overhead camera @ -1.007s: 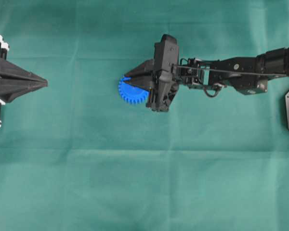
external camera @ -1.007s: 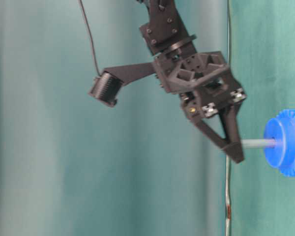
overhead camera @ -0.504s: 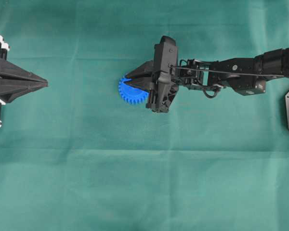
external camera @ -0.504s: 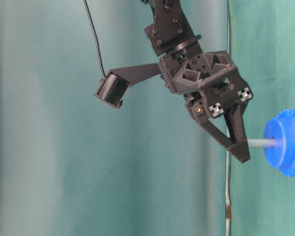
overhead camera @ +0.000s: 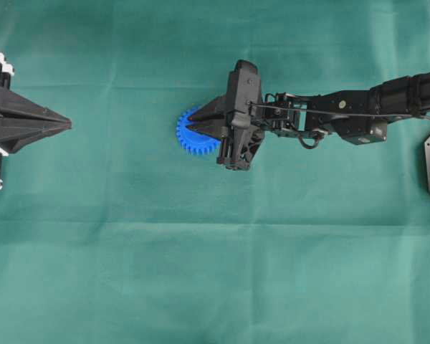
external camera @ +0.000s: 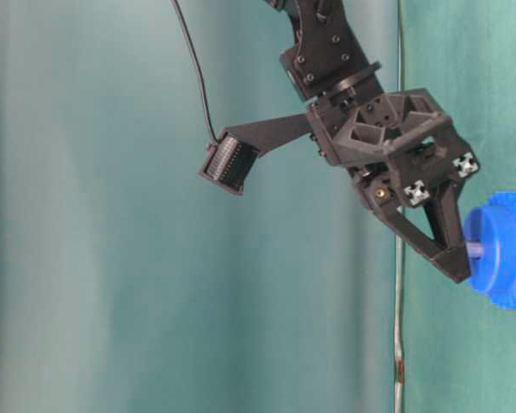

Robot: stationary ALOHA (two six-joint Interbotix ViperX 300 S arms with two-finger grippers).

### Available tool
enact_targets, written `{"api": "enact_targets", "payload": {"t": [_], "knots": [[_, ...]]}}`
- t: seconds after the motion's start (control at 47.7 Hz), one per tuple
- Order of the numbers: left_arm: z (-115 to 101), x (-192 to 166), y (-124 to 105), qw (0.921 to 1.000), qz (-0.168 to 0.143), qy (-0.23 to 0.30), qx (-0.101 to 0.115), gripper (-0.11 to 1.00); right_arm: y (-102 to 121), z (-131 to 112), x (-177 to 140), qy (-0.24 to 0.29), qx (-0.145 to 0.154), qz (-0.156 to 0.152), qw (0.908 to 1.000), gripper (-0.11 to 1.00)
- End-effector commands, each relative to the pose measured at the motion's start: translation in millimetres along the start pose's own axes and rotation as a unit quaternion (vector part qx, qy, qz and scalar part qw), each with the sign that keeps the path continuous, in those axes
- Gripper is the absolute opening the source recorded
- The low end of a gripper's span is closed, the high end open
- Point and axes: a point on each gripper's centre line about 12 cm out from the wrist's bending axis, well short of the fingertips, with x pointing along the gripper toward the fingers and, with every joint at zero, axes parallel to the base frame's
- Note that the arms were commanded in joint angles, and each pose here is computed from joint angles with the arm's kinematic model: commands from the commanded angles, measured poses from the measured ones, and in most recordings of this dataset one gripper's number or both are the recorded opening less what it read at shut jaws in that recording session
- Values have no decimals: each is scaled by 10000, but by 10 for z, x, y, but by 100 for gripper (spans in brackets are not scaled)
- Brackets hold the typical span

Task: Insert the shaft placed at a random location into the center hole of the medium gear at another random location.
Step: 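Lower the shaft into the blue gear's center hole with the right gripper, then open the right gripper and raise it off the shaft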

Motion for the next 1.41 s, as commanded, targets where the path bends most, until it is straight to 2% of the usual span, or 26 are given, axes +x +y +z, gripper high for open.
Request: {"api": "enact_targets", "payload": {"t": [0.0,0.965,1.007,1.049,1.175,1.217,1.259,1.385], "knots": [[82,25,3,9999,6,-107,0,0,14,144,-8,-237,42,13,9997,11],[80,25,3,10000,6,-100,0,0,14,110,9,-199,33,12,9998,12],[80,25,3,9999,5,-100,8,0,14,108,9,-191,33,12,9998,16],[80,25,3,10000,6,-100,0,0,14,108,5,-191,33,12,9998,25],[80,25,3,10000,6,-100,0,0,15,174,-28,-276,28,17,9996,62],[80,25,3,10000,6,-100,0,0,16,205,-52,-322,21,18,9995,70],[80,25,0,10000,-1,-100,0,0,16,228,-69,-353,15,21,9994,72],[74,24,3,10000,6,-92,0,0,17,294,-127,-414,9,24,9991,64]]}}
